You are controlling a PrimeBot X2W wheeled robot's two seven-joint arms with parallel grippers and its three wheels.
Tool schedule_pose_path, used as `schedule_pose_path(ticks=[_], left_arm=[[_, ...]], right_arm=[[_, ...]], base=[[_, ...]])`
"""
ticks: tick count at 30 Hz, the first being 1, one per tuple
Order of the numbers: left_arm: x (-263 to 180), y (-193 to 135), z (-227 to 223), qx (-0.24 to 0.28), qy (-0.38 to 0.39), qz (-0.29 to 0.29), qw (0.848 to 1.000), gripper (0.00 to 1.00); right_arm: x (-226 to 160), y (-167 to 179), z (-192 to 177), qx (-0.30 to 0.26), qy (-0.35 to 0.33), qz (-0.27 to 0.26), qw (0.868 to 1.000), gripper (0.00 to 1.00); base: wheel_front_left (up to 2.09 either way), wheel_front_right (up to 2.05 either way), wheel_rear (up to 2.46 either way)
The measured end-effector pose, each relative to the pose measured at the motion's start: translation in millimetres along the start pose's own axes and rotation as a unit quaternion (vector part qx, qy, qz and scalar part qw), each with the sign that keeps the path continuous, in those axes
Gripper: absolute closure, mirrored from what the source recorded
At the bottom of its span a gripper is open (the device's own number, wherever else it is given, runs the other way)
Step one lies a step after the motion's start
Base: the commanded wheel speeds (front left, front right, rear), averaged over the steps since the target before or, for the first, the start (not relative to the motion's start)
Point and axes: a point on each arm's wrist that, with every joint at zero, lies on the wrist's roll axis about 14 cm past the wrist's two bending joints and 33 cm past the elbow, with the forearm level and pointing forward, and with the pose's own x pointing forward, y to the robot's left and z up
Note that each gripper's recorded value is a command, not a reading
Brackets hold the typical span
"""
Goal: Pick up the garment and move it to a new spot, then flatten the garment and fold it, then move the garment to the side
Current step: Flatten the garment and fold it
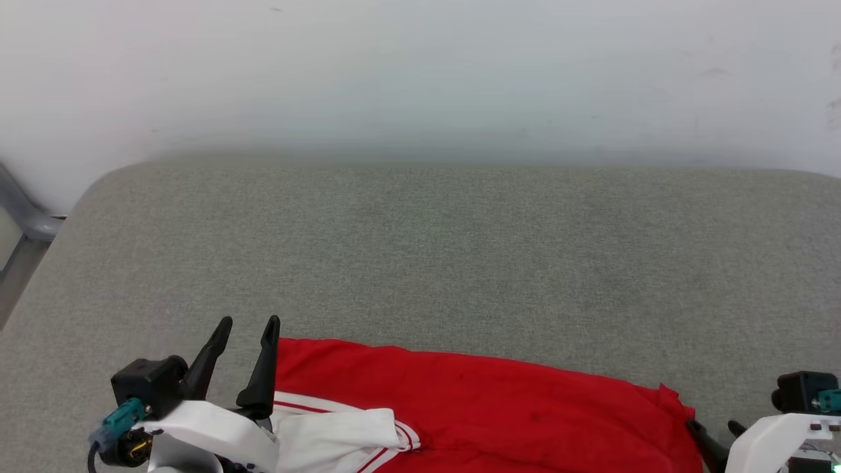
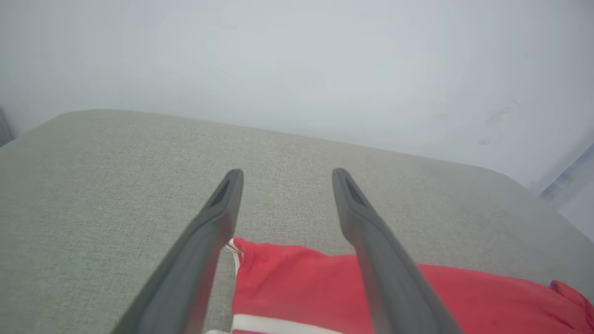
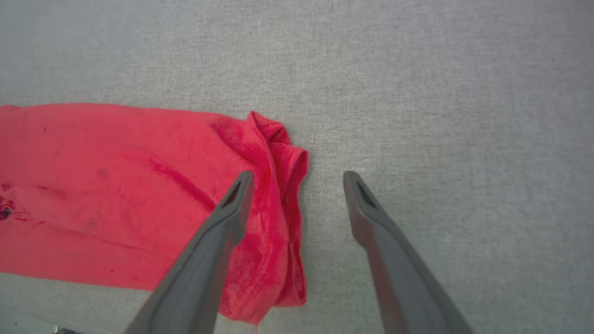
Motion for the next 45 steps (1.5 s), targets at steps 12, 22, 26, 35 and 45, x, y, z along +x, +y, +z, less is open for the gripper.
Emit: schedule_pose_path(ticks=[12,22,26,35,45], left_arm=[[-3,-3,11,0.063,-0.041,0.003,0.997,0.0],[0,-2,2,0.068,-0.035,0.001,0.997,0.0],[1,-2,3,0.071,-0.039,-0.001,0.997,0.0],[-7,-7,10,0.081,-0.053,-0.005,0.995,0.0],[-11,-16,11,0.089,-0.058,-0.017,0.994,0.0]], right_arm=[[25,14,-27,-0.029,0.115,0.024,0.993,0.0],[38,24,-64,-0.02,0.211,0.042,0.976,0.97],[38,31,-60,-0.017,0.205,0.054,0.977,1.0],[26,30,-20,-0.008,0.13,0.057,0.99,1.0],[-10,-41,-12,0.047,0.094,-0.035,0.994,1.0]], base=[[0.0,0.0,0.0],[0.0,0.0,0.0],[0.0,0.0,0.0],[0.0,0.0,0.0],[0.0,0.0,0.0]])
